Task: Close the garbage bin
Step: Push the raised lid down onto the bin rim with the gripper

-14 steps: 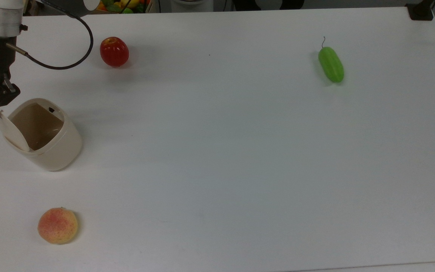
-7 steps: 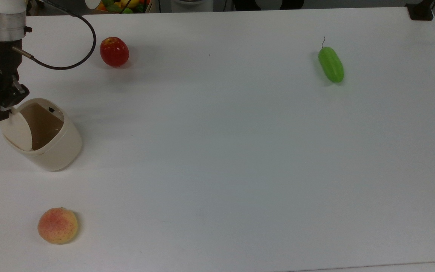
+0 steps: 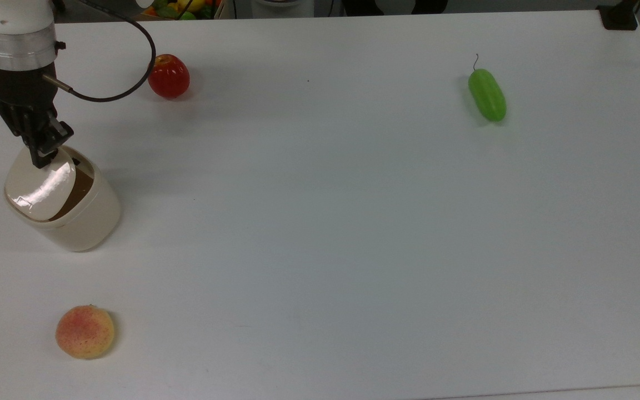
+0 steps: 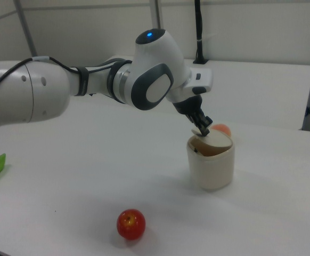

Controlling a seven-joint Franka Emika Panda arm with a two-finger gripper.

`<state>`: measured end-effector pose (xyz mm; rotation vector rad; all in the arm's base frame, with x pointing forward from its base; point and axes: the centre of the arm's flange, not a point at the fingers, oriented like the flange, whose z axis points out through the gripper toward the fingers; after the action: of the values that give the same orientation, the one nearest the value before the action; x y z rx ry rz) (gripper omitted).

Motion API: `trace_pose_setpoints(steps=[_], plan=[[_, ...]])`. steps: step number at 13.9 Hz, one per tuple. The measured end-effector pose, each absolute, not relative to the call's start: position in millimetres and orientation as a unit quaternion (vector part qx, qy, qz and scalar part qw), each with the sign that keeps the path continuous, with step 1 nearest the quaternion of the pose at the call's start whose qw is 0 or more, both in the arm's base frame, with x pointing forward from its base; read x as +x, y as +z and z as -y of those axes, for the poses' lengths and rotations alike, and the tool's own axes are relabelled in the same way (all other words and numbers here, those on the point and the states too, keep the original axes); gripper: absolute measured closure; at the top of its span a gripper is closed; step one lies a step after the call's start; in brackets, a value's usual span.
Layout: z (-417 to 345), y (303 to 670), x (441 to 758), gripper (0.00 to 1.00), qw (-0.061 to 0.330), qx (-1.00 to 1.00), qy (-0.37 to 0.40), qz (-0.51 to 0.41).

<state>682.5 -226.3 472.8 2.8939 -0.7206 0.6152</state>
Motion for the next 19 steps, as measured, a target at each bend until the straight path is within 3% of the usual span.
trace_pose_setpoints(steps=[7, 19], plan=[[219, 446, 679, 0.99, 0.047, 0.960, 0.159, 0.227], [216, 439, 679, 0.99, 0.047, 0.963, 0.152, 0.219]])
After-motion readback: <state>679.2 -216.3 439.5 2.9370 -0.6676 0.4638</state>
